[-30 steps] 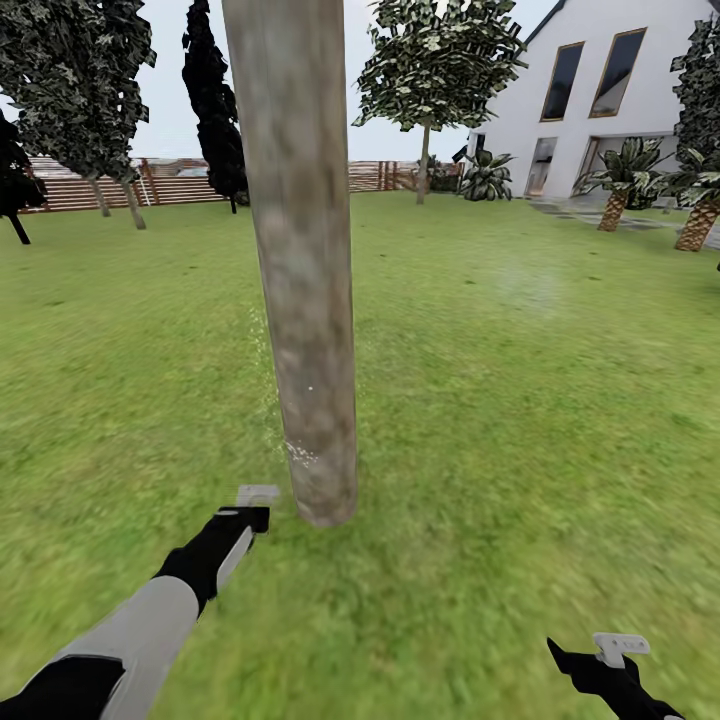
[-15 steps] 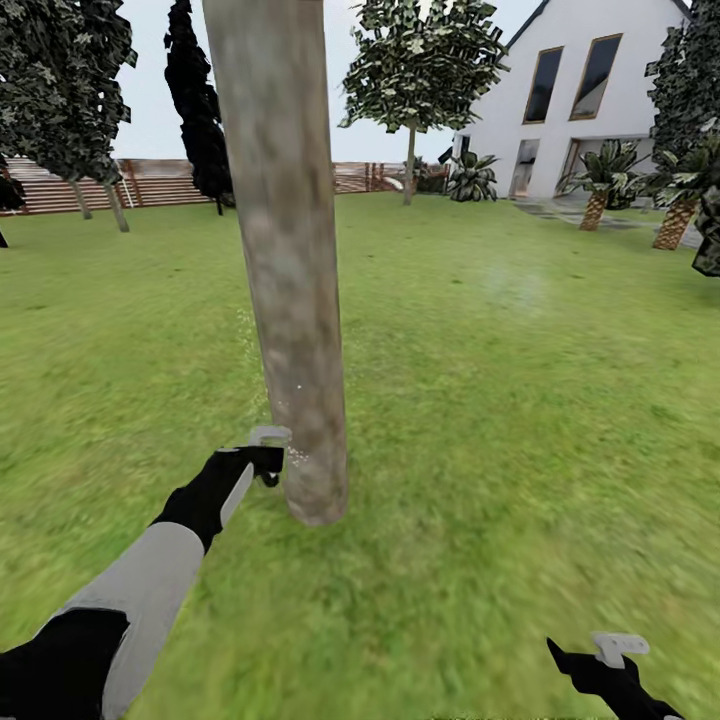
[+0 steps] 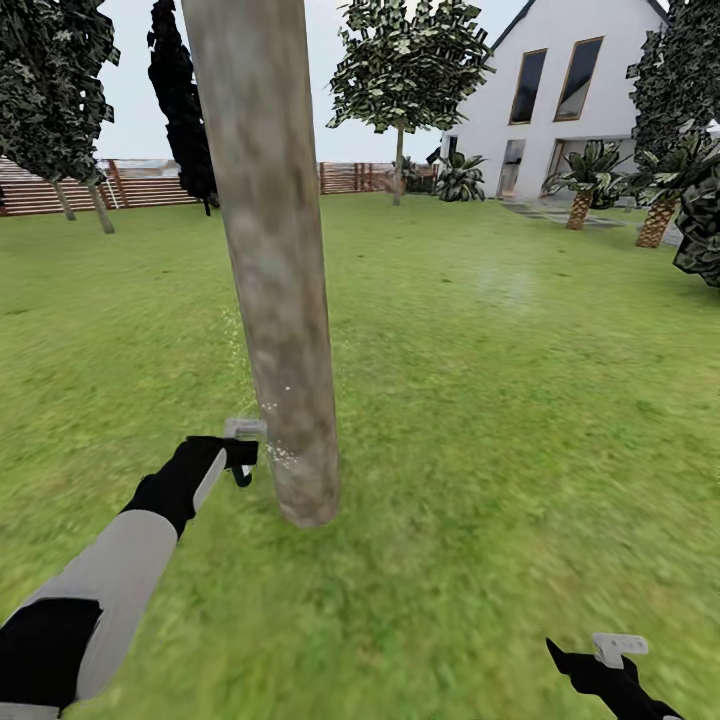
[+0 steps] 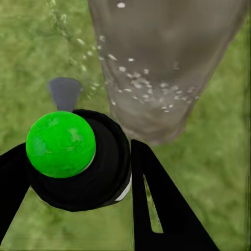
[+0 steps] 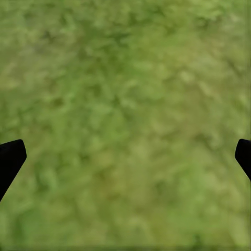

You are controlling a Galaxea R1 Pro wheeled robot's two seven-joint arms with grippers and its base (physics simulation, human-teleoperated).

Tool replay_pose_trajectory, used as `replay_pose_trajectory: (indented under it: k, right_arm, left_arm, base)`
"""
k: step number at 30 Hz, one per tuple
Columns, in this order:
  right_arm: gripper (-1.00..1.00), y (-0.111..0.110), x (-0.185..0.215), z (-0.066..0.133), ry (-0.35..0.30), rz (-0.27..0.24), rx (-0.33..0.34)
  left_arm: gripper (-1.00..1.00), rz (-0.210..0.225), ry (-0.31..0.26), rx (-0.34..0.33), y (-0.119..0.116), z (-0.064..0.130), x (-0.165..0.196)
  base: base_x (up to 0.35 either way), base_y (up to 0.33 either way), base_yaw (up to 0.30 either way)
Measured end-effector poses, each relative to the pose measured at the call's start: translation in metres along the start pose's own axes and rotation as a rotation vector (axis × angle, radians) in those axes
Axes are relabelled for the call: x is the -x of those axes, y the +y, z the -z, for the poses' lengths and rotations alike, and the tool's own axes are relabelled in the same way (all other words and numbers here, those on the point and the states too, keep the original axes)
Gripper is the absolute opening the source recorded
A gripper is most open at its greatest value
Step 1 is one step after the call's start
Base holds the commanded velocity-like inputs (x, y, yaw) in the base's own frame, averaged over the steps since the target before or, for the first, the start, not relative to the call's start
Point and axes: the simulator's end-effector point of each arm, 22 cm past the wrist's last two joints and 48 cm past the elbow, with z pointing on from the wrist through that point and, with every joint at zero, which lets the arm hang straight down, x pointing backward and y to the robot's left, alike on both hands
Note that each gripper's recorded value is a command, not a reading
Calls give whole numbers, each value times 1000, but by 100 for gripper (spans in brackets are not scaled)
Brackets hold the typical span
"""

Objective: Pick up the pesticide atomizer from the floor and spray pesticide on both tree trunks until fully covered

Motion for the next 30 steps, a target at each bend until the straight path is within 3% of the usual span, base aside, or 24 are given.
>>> replay_pose_trajectory:
  k: [3,5,7,9,14,19,24,30]
  right_arm:
    - [100,0,0,0,0,0,-1]
    - [100,-1,0,0,-1,1,-1]
    - [100,-1,0,0,0,1,-1]
    - [100,-1,0,0,0,1,-1]
    - [100,-2,1,0,-3,1,-3]
    - [100,-2,2,0,-4,1,-4]
    - [100,-2,2,0,-4,1,-4]
    - [100,-2,2,0,-4,1,-4]
  left_arm:
    - [-100,-6,-52,-99,-18,10,26]
    - [-100,-20,-100,-226,-43,23,47]
    - [-100,-39,-107,-272,-53,27,51]
    - [-100,-63,-101,-276,-54,27,47]
    - [-100,-73,-99,-297,-58,28,44]
    - [-100,-183,-58,-223,-43,21,29]
    - [-100,-186,-55,-216,-41,21,29]
    - [-100,-184,-64,-194,-27,23,38]
  base:
    - [0,0,0]
    - [0,0,0]
    - [0,0,0]
    - [0,0,0]
    - [-124,0,-106]
    - [-6,0,-70]
    - [65,0,-242]
    - [80,0,-19]
